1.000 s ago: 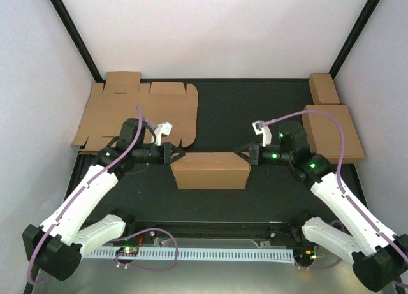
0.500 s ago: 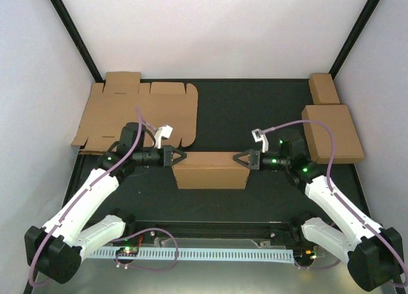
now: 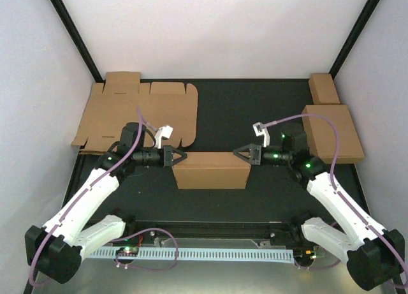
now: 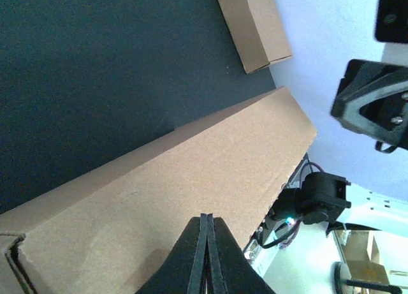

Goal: Fold the paper box

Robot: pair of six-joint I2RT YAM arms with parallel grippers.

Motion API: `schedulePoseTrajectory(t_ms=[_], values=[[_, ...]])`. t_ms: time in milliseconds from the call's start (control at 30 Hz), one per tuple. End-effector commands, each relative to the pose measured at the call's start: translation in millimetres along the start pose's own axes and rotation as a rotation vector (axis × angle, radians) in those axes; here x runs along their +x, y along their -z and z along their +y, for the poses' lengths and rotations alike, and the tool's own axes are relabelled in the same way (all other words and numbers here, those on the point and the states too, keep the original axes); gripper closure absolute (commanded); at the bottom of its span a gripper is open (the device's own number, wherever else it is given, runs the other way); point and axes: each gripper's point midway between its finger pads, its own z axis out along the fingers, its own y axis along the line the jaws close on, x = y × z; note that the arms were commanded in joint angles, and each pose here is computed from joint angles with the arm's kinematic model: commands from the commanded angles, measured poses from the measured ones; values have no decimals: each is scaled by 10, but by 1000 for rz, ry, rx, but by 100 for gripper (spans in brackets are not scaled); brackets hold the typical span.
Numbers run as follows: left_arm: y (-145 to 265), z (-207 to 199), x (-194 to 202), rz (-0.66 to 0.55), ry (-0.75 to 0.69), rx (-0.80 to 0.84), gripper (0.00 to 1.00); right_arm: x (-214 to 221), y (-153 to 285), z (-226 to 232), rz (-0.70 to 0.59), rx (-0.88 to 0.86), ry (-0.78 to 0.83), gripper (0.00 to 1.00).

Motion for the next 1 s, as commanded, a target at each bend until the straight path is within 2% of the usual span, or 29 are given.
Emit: schedulePoseTrajectory(t_ms=[0,133,500,800,967], values=[[-49,143,85,30,41,-29,98,221,-83,-352,40,51,-66,98],[-72,186,131,37,49,-29,98,349,-102,-549,51,78,-101,98],[-137,352,264,44,82,-29,98,420,-72,-657,60,117,-105,98],[-208,491,405,58,111,-24,98,432,-74,-667,65,120,-99,98],[-172,393,330,43,94,-4,98,381,-69,-616,63,113,-86,98]])
